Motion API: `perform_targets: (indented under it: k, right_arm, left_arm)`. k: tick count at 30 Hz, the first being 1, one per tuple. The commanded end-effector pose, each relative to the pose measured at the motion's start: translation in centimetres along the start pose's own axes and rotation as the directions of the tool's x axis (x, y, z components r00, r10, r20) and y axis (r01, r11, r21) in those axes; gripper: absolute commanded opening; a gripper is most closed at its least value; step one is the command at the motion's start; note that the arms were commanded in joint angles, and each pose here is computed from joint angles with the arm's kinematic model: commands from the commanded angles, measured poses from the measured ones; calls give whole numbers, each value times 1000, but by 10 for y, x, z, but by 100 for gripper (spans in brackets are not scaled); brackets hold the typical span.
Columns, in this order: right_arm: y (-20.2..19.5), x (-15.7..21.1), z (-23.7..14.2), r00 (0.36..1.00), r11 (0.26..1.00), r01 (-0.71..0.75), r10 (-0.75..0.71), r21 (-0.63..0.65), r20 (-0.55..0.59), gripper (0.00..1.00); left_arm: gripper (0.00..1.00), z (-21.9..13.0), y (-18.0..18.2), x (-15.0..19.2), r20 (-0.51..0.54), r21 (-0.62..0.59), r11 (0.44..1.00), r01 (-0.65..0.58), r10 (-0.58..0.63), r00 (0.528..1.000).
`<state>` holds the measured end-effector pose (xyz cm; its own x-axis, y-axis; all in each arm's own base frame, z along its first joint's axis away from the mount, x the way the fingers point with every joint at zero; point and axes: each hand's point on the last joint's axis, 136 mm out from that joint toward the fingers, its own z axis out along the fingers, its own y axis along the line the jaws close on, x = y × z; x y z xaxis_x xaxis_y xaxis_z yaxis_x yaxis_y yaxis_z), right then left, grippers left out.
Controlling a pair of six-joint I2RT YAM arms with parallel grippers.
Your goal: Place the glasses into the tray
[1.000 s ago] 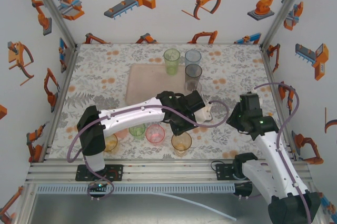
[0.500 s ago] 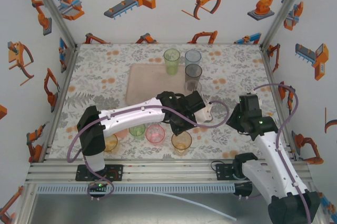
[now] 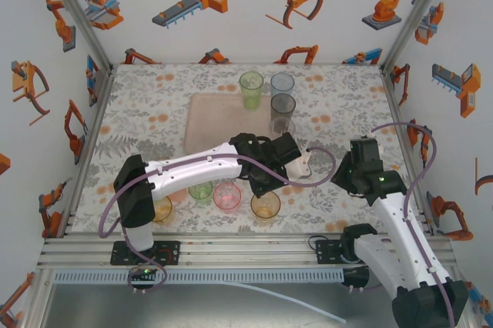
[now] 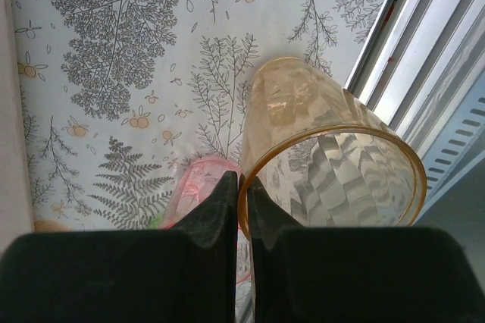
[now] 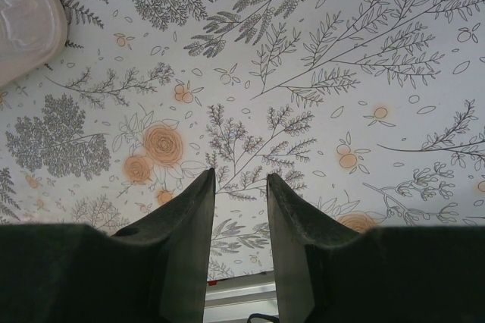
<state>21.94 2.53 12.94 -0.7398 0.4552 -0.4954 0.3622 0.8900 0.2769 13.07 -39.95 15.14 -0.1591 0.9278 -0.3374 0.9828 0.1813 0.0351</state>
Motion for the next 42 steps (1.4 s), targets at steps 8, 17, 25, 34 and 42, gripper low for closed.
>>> perform_targets:
  k: [8, 17, 25, 34, 42]
  right_arm:
    - [-3, -5, 0, 1000, 1000, -10, 10, 22, 9, 35]
    - [1, -9, 0, 1000, 1000, -6, 6, 19, 10, 35]
    - [2, -10, 3, 1000, 1000, -4, 4, 20, 6, 35]
    - [3, -10, 8, 1000, 1000, 0, 0, 19, -1, 35]
    - [0, -5, 13, 1000, 1000, 2, -2, 24, -15, 35]
  left_arm:
    - [6, -21, 18, -7, 27, -37, 999, 3, -2, 1000]
    - [6, -41, 52, -7, 71, -72, 995, 75, -70, 995]
    - [7, -68, 96, -5, 133, -128, 979, 159, -142, 981]
    - [7, -99, 146, -6, 208, -170, 951, 259, -223, 953]
    - [7, -112, 203, -5, 256, -230, 915, 332, -273, 928]
